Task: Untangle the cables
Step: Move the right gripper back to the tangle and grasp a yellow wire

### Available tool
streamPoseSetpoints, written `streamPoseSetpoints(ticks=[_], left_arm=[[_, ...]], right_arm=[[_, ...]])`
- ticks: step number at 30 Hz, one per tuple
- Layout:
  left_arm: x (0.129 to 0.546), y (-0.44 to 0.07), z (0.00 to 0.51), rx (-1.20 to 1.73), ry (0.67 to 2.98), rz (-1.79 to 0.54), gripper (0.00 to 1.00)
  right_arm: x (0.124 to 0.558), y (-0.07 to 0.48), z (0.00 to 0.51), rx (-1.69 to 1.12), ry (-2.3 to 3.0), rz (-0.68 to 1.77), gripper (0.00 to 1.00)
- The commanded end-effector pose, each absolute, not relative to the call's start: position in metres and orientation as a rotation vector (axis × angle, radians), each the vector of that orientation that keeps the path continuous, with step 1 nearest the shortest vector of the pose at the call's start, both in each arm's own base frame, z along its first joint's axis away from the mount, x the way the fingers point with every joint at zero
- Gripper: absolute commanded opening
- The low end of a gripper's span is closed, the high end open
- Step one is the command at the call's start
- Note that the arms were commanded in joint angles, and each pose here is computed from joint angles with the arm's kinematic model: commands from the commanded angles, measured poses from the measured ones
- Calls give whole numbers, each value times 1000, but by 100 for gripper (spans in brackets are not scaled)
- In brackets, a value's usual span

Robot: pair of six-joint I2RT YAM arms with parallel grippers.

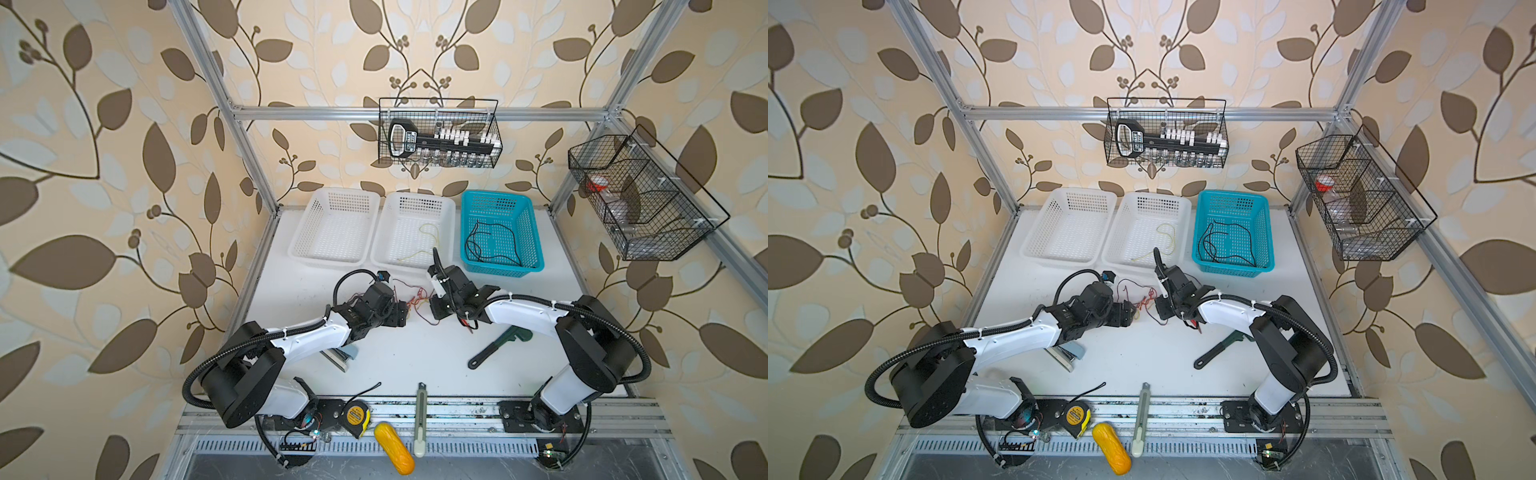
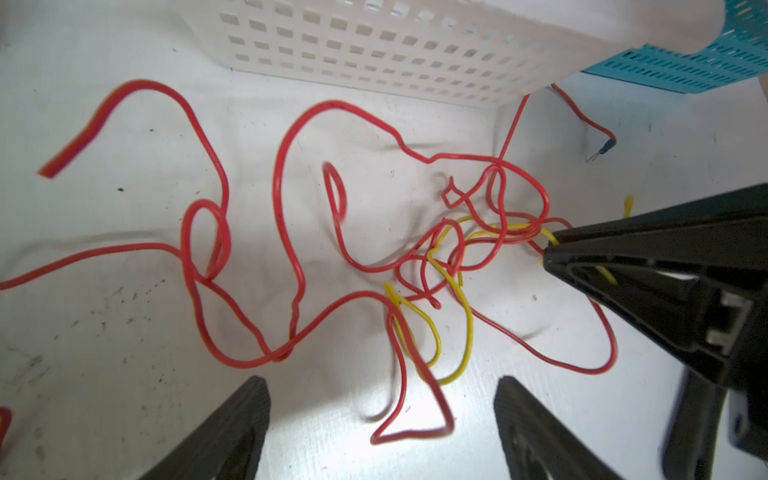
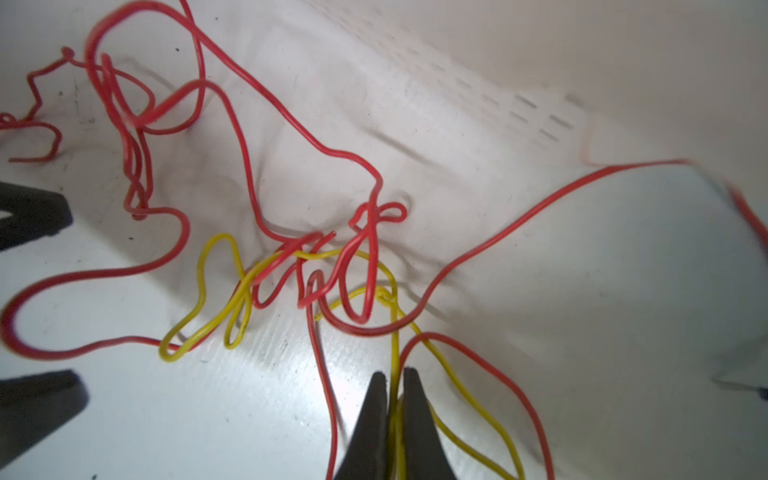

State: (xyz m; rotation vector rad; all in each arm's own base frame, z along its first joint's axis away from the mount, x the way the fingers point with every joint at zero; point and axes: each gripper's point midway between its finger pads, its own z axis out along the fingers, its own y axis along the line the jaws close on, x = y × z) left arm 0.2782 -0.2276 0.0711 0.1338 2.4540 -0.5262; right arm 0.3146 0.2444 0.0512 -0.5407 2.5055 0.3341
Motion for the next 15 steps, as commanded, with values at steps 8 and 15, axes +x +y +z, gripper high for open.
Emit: streamPoseSetpoints(ticks=[8,15], left_arm=[[286,-244,77,115,2439,-592,80],[293,-240,81,89,2418,-556,37]], right_arm=[[309,251,73,-559,2485,409,0],[300,256,116,-609,2373,469,0]])
